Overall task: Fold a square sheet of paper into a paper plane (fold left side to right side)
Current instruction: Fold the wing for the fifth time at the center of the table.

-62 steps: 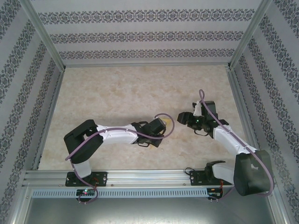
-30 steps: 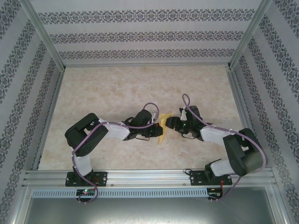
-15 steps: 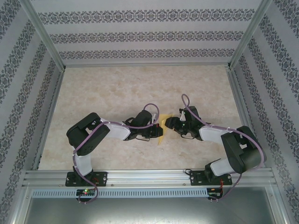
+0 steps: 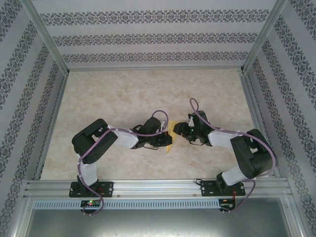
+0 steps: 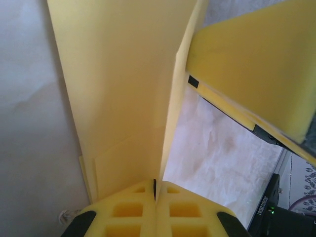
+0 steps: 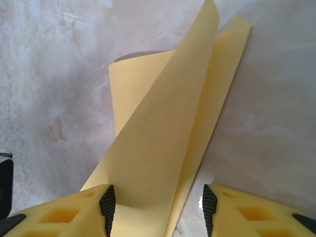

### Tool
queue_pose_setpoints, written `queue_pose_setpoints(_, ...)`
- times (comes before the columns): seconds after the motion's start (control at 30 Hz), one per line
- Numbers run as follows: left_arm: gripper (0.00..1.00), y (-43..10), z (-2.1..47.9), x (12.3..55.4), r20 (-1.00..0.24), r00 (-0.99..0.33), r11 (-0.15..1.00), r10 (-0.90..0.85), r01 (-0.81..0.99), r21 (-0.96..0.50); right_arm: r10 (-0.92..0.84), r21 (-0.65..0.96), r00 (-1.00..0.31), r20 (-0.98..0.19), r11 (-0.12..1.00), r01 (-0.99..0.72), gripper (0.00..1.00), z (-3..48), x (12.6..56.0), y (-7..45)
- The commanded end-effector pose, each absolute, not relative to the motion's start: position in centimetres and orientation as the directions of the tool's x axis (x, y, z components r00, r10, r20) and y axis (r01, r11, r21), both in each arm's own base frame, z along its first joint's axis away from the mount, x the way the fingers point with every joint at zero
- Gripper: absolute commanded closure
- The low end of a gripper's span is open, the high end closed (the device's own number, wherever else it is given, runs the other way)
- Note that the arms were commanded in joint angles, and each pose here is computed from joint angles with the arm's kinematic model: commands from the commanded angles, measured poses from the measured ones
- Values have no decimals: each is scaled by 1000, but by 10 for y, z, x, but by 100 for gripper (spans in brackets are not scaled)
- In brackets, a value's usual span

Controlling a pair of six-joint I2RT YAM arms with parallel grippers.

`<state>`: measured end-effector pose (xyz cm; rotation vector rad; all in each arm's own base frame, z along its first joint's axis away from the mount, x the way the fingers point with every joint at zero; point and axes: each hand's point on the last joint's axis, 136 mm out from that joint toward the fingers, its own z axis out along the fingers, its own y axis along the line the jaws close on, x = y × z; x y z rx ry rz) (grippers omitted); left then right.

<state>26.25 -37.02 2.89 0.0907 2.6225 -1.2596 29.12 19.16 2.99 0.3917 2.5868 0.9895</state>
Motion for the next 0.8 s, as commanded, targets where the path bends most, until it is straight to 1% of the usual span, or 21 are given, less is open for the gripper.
queue_pose_setpoints(0.0, 91, -375, 44, 274, -265, -963, 600, -58, 178, -780, 368, 657, -909, -194, 737, 158, 51, 20, 291, 193)
queue_pose_setpoints(0.2, 80, -371, 52, 275, -285, -957, 605, -57, 193, -772, 360, 630, -915, -180, 757, 174, 51, 14, 289, 191)
queue_pose_setpoints(0.3, 71, -368, 55, 276, -282, -957, 601, -60, 191, -776, 360, 626, -916, -175, 759, 178, 51, 13, 289, 191)
queue_pose_setpoints(0.47, 62, -357, 63, 281, -284, -955, 589, -86, 181, -787, 359, 624, -917, -176, 761, 178, 51, 12, 288, 191)
queue_pose_setpoints(0.63, 56, -349, 70, 290, -283, -953, 572, -113, 170, -803, 355, 622, -919, -172, 763, 178, 51, 11, 288, 191)
queue_pose_setpoints(0.77, 56, -343, 66, 300, -264, -955, 573, -136, 141, -808, 354, 621, -919, -173, 763, 177, 51, 12, 289, 191)
